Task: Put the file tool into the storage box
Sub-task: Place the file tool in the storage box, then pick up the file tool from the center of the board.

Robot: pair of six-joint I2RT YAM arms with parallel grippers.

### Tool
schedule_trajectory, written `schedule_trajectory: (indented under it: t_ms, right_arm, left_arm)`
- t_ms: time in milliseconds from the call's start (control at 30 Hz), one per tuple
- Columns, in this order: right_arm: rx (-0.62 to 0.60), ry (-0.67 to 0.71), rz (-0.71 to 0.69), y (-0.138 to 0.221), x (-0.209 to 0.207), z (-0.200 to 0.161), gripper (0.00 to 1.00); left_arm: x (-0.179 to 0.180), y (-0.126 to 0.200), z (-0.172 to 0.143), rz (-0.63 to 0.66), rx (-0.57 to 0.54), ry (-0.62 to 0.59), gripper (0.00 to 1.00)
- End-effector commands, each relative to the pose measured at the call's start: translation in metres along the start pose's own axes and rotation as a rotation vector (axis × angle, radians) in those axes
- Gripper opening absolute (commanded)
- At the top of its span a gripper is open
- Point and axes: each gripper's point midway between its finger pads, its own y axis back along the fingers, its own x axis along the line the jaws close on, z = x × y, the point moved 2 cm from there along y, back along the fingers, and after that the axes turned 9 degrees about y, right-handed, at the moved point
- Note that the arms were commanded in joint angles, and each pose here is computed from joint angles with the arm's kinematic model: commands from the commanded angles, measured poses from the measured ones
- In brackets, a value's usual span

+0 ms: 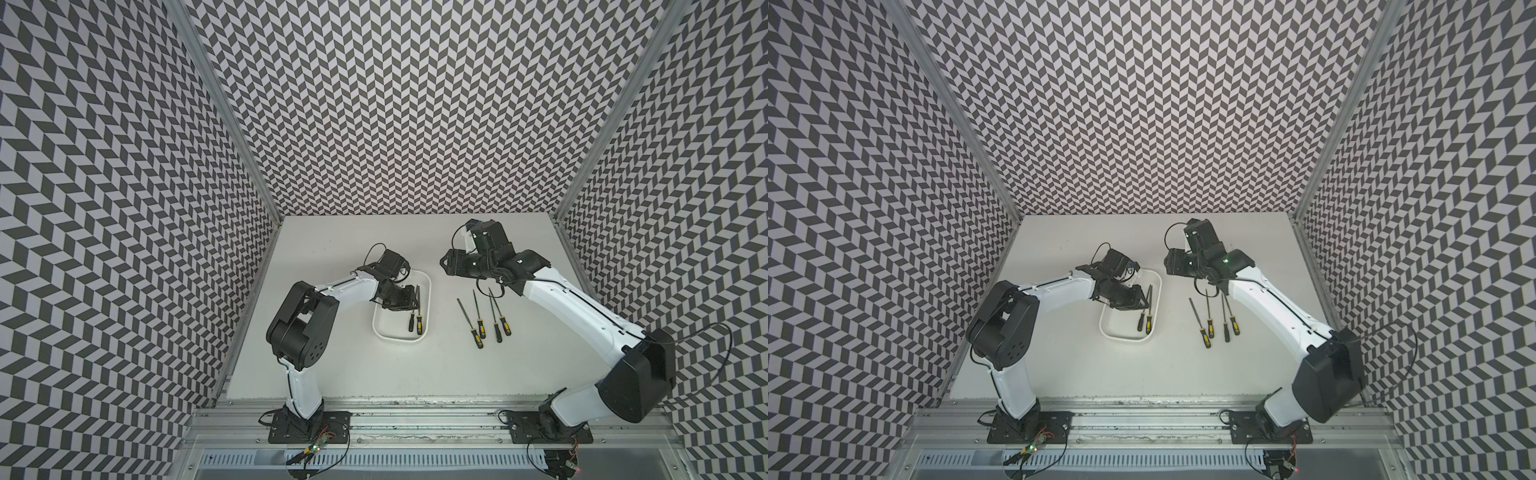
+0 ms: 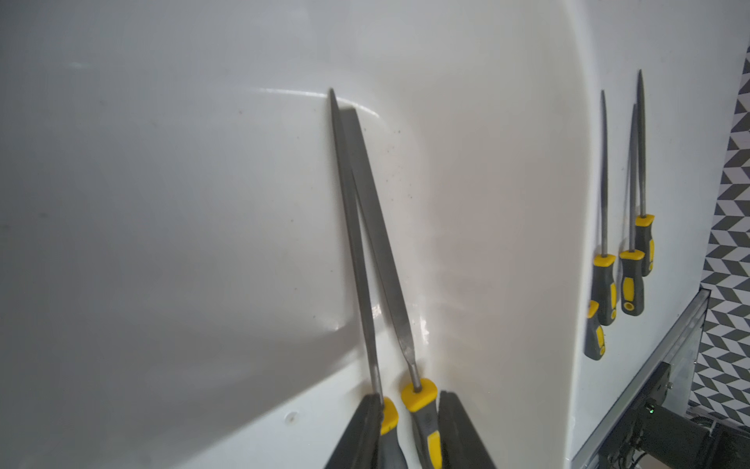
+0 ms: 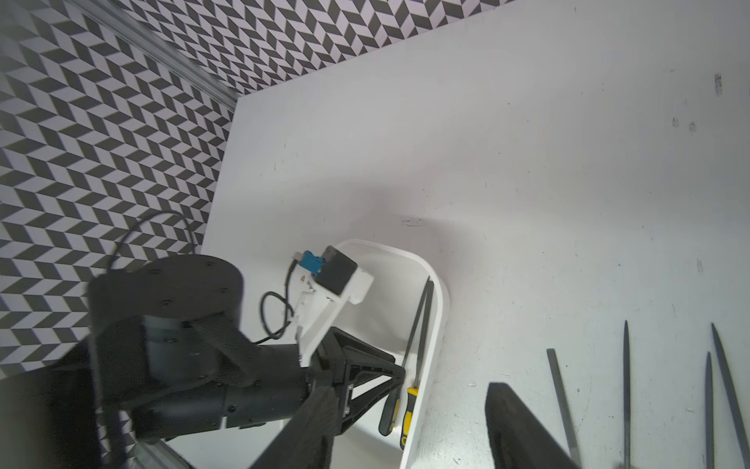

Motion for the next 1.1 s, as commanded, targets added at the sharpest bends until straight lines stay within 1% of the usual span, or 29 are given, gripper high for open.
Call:
schedule_trajectory:
  t_ms: [0, 67, 133, 233, 367, 600, 733, 900, 967, 1067]
  right_arm:
    - [0.103, -0.008, -0.106, -0.012, -0.028, -0.042, 0.61]
    - [0.159, -0.010, -0.172, -0.021, -0.047, -0.068, 0.61]
    - [0.205, -0.003, -0.238, -0.028, -0.062, -0.088, 0.60]
    - [0.263, 0.002, -0.291, -0.036, -0.078, -0.111, 0.59]
    - [0.317, 0.008, -0.298, -0.044, -0.083, -0.133, 0.58]
    - [0.412, 0.034, -0.329, -0.052, -0.098, -0.169, 0.55]
    - [0.436, 0.057, -0.352, -0.055, -0.104, -0.178, 0.53]
    - [0.454, 0.077, -0.343, -0.059, -0.102, -0.181, 0.51]
    - [0.446, 0.099, -0.344, -0.060, -0.096, -0.179, 0.51]
    - [0.409, 0.121, -0.344, -0.058, -0.085, -0.164, 0.51]
  left_arm:
    - [-0.031, 0.043, 0.020, -0.012, -0.111, -0.069, 0.30]
    - [-0.042, 0.064, 0.031, -0.007, -0.173, -0.116, 0.30]
    - [-0.050, 0.081, 0.041, 0.000, -0.229, -0.138, 0.31]
    - [-0.054, 0.096, 0.053, 0.005, -0.290, -0.154, 0.32]
    - [-0.050, 0.100, 0.060, -0.008, -0.306, -0.145, 0.32]
    - [-0.045, 0.101, 0.057, -0.014, -0.304, -0.144, 0.32]
    - [-0.044, 0.102, 0.058, -0.018, -0.308, -0.142, 0.32]
    - [-0.039, 0.100, 0.058, -0.014, -0.302, -0.139, 0.32]
    - [-0.038, 0.098, 0.058, -0.016, -0.297, -0.135, 0.32]
    - [-0.038, 0.097, 0.059, -0.019, -0.293, -0.137, 0.32]
